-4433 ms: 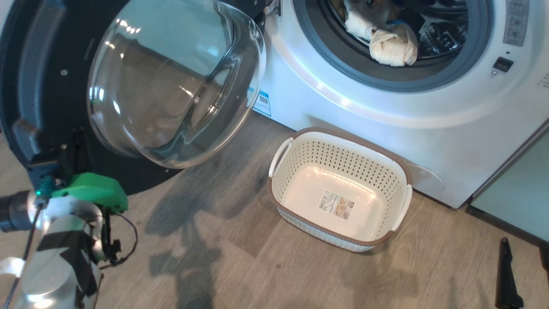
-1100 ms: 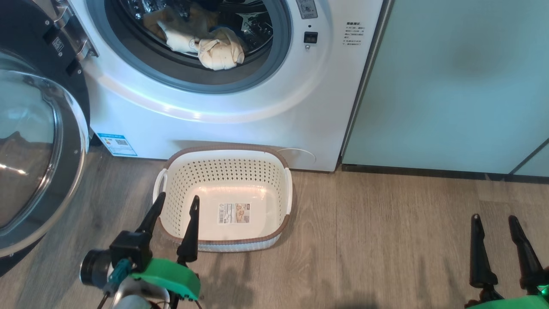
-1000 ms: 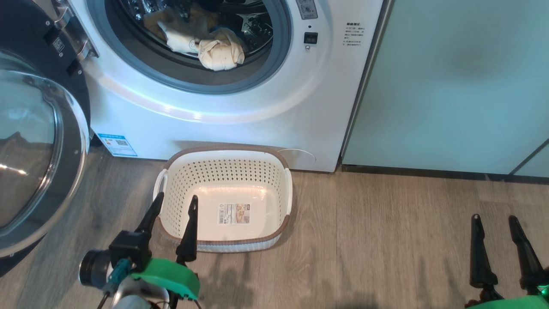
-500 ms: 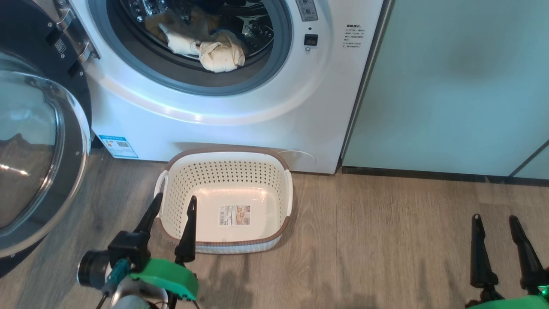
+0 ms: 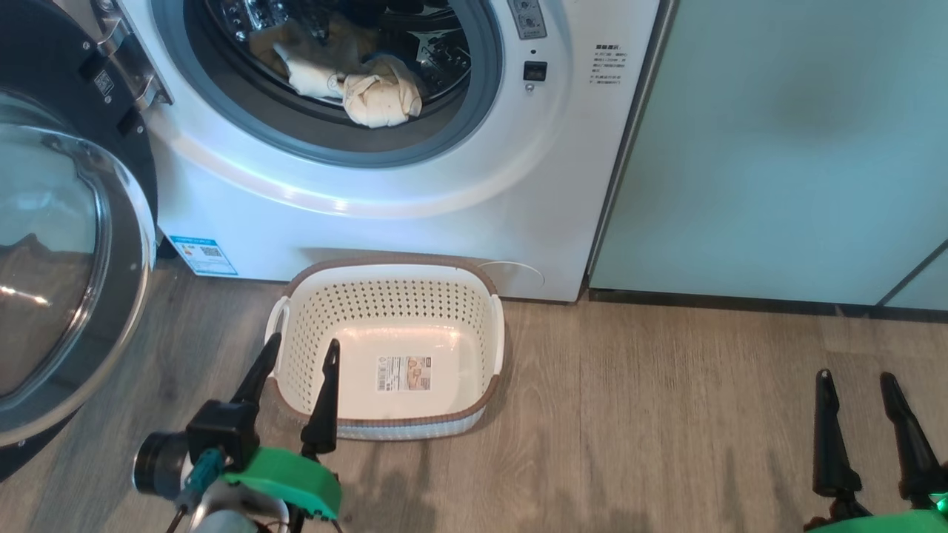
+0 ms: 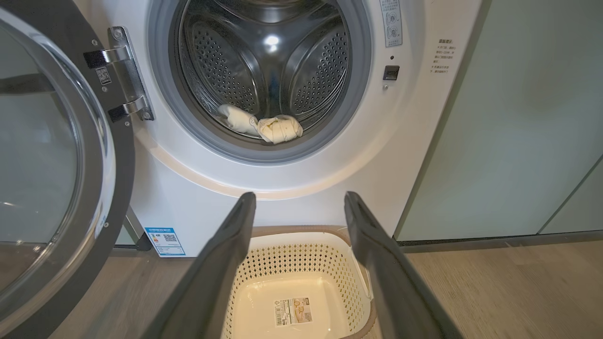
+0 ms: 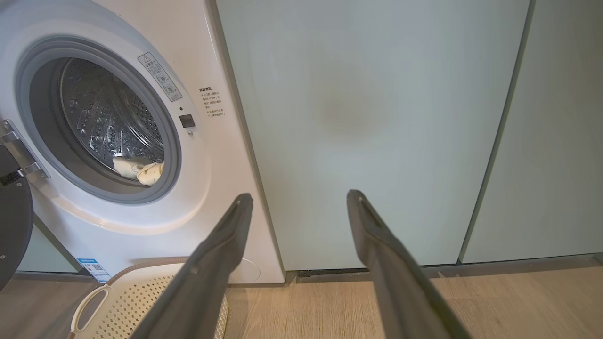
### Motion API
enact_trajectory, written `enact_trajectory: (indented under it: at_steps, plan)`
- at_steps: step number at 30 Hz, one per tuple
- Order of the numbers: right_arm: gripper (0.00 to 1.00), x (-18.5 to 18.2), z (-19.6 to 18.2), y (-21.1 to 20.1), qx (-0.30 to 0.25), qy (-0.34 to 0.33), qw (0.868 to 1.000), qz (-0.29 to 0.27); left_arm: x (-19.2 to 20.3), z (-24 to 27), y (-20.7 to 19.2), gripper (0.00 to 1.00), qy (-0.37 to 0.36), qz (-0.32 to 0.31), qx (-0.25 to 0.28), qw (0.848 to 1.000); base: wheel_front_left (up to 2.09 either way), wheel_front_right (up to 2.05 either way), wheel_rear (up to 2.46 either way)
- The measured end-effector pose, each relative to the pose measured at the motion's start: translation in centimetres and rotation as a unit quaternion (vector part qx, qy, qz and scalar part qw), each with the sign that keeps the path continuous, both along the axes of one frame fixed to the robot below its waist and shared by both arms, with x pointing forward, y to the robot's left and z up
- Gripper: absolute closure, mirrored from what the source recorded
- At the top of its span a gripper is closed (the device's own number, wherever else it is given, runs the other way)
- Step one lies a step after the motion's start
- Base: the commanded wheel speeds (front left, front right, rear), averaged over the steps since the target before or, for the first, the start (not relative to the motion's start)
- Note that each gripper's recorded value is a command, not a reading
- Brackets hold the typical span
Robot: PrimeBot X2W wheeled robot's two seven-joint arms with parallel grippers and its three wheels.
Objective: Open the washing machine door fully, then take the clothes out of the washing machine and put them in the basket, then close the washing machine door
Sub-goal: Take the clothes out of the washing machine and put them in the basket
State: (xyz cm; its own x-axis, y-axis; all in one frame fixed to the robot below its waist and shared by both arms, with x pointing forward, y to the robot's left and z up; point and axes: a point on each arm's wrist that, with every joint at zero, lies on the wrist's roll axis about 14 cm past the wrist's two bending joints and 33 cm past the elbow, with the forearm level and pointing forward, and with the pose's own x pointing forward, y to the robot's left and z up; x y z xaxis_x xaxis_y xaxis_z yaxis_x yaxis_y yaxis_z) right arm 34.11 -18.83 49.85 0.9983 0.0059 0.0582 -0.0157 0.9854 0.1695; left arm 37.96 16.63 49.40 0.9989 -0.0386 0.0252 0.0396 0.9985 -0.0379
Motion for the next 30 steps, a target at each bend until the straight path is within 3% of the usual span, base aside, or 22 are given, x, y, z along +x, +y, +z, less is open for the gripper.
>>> enact_trajectory:
  at_steps: [18, 30]
  plan:
    - [0.00, -0.24, 0.38, -0.12, 0.004, -0.007, 1.000, -0.002, -0.20, 0.49, -0.43, 0.00, -0.012, -0.009, 0.003, 1.000, 1.52, -1.52, 0.00]
    - [0.00, -0.24, 0.46, -0.05, 0.004, -0.008, 1.000, -0.001, -0.12, 0.64, -0.40, 0.00, -0.016, -0.008, 0.002, 1.000, 0.35, -0.35, 0.00]
